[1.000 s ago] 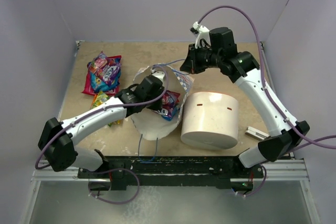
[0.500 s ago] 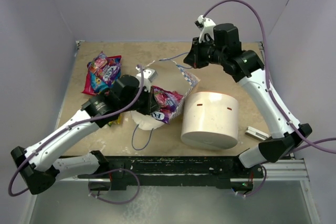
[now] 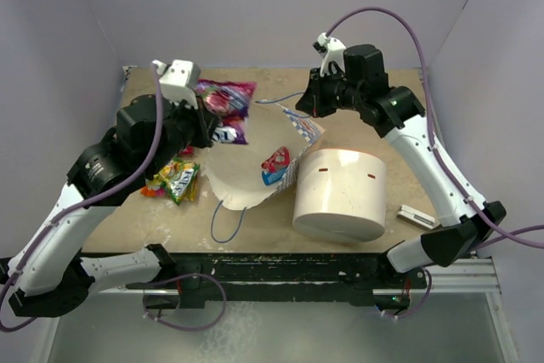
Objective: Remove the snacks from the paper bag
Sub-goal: Place the snack at the center of the board, then take out the snack from the paper bag.
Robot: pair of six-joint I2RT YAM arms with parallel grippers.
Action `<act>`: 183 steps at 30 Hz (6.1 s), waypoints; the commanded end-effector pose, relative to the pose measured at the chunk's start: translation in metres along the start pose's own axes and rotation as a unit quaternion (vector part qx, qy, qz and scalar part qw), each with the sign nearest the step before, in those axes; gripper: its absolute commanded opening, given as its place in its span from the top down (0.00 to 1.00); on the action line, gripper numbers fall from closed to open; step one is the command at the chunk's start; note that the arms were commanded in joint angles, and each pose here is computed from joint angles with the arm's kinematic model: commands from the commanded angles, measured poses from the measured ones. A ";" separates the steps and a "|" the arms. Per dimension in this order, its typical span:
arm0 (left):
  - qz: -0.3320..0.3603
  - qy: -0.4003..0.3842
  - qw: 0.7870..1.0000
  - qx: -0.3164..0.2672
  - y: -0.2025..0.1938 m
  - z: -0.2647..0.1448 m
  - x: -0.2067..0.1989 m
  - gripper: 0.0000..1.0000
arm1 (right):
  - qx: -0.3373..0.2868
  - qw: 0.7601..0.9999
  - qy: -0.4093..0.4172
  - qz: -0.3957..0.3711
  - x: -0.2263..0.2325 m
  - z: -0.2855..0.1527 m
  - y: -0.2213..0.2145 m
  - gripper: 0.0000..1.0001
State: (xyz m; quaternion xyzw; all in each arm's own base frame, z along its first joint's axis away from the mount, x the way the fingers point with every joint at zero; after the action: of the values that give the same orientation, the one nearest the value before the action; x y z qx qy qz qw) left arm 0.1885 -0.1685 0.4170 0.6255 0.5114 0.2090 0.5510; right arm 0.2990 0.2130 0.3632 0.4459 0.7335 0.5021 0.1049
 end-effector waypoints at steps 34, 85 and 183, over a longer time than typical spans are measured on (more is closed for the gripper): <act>-0.202 0.454 0.855 0.148 -0.194 0.086 0.259 1.00 | -0.036 0.998 0.048 -0.008 0.016 -0.019 0.000 1.00; -0.085 -0.076 0.990 0.086 -0.098 0.056 -0.070 0.54 | -0.013 0.997 0.073 -0.006 0.021 -0.016 -0.005 1.00; 0.120 0.212 0.952 0.185 -0.289 0.291 0.088 0.73 | 0.062 0.979 0.196 -0.001 0.051 -0.031 -0.019 1.00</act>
State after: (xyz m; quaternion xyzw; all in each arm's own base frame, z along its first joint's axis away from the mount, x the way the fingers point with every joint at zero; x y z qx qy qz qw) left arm 0.3530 -0.2706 0.0567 0.6934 0.5588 0.3371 0.3055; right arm 0.2493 0.2312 0.3581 0.3736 0.7757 0.5029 -0.0762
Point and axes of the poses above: each gripper's point midway between its finger pads, its own z axis out along the fingers, its own x axis along the line the jaws close on, y = z × x, the point moved 5 cm from there along -z, back along the fingers, and after that the axes turned 3 degrees about -z, right-handed, at the moved point
